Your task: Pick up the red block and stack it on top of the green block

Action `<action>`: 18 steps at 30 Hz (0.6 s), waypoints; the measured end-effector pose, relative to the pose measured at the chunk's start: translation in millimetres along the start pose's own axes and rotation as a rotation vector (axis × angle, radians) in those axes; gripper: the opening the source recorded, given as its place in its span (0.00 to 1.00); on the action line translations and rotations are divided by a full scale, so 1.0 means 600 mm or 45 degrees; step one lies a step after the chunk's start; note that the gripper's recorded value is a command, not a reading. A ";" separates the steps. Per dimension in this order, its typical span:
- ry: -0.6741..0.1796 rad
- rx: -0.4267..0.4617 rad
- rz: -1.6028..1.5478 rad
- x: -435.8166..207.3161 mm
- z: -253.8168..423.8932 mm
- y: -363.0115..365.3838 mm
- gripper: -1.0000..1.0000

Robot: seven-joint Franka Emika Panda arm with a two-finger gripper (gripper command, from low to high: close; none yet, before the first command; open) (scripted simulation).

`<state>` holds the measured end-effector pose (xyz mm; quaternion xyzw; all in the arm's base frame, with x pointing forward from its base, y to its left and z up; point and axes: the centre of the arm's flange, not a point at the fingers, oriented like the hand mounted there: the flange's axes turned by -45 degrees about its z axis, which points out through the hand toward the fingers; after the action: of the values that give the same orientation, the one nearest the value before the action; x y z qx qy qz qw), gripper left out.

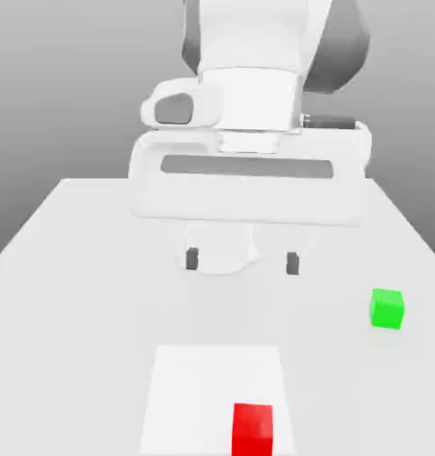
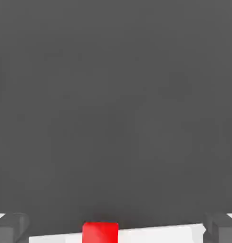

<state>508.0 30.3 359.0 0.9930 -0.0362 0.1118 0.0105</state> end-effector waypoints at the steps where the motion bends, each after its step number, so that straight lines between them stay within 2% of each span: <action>1: -0.035 0.001 0.002 -0.007 0.031 -0.003 0.50; 7: -0.249 0.011 0.021 -0.071 0.206 -0.020 0.50; 12: -0.285 0.014 0.026 -0.103 0.321 -0.025 0.50; 13: -0.286 0.014 0.025 -0.108 0.335 -0.025 0.00; 18: -0.285 0.014 0.025 -0.107 0.334 -0.025 0.00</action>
<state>490.8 44.1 148.8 0.9989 -0.0463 0.0006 -0.0001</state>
